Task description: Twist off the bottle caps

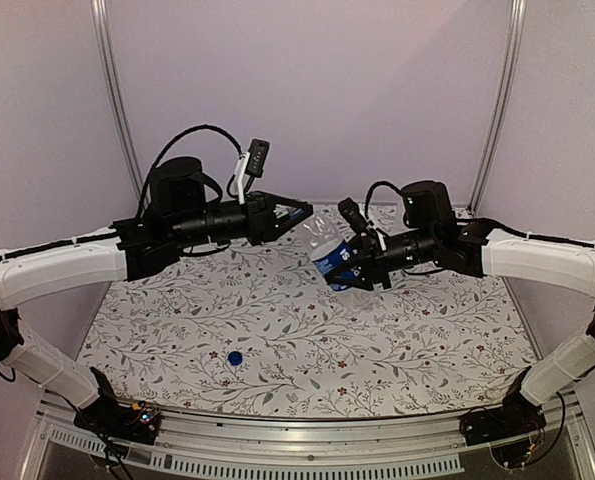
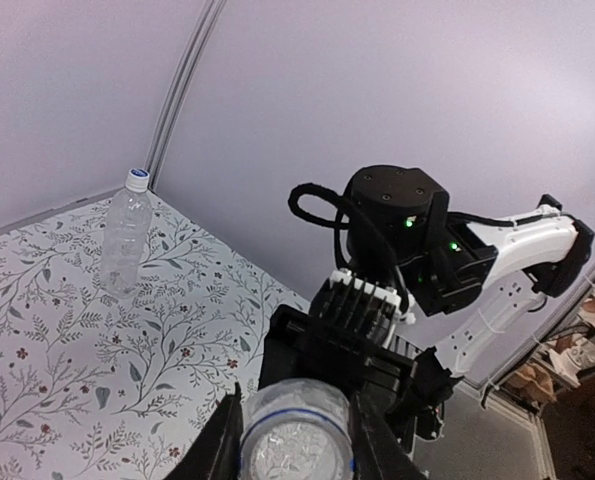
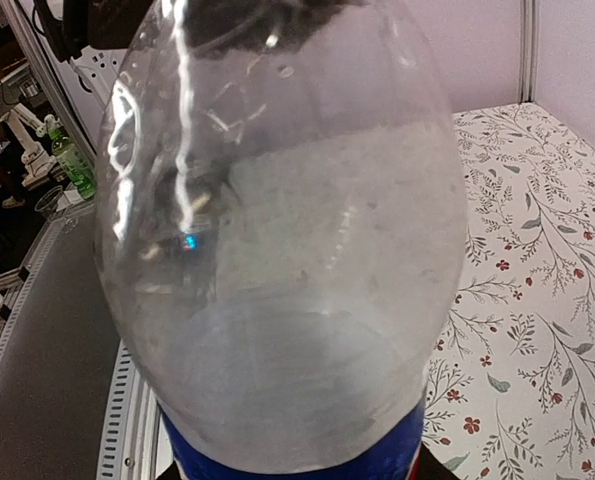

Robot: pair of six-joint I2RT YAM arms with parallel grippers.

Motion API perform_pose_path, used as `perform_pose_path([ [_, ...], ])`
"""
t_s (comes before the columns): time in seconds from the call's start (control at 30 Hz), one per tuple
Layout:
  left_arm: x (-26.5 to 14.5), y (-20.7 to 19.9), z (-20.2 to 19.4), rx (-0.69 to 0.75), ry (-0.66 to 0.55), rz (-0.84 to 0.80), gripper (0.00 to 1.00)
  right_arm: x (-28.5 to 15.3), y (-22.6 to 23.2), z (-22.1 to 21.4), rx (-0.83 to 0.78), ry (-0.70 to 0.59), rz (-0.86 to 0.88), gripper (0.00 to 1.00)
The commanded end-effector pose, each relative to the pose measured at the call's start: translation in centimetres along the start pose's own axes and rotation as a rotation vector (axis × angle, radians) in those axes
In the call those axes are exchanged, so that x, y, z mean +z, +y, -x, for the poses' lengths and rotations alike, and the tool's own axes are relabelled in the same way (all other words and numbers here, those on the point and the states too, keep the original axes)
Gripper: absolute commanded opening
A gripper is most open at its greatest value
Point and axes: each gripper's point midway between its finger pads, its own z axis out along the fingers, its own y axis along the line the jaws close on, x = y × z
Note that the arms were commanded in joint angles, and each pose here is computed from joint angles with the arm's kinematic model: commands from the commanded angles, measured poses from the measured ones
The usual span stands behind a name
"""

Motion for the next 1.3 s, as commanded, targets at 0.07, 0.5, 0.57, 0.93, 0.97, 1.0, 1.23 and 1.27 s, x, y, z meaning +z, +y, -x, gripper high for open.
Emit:
perform_pose_path([
  [0.07, -0.7, -0.8, 1.4, 0.047, -0.042, -0.030, 0.12, -0.3, -0.3, 0.2, 0.001, -0.011, -0.024, 0.47],
  [0.5, -3.1, 1.5, 2.1, 0.137, -0.047, 0.149, 0.00, -0.6, -1.6, 0.6, 0.026, -0.011, -0.114, 0.99],
  [0.57, -3.8, 2.8, 1.9, 0.157, -0.034, 0.228, 0.00, -0.9, -2.6, 0.6, 0.038, -0.010, -0.172, 0.99],
  [0.93, -8.0, 10.6, 0.6, 0.236, 0.083, 0.661, 0.00, -4.3, -7.1, 1.3, 0.096, -0.037, -0.460, 0.99],
  [0.97, -8.2, 11.2, 0.5, 0.235, 0.088, 0.681, 0.00, -4.6, -7.3, 1.4, 0.099, -0.038, -0.476, 0.99],
  [1.0, -8.3, 11.8, 0.3, 0.232, 0.094, 0.700, 0.00, -4.9, -7.7, 1.3, 0.103, -0.038, -0.503, 0.99],
  [1.23, -8.1, 14.2, -1.3, 0.208, 0.165, 0.762, 0.00, -8.0, -10.8, 1.2, 0.189, -0.068, -0.669, 0.99],
  [1.27, -8.1, 14.4, -1.5, 0.205, 0.173, 0.765, 0.00, -8.3, -11.1, 1.1, 0.194, -0.069, -0.686, 0.99],
])
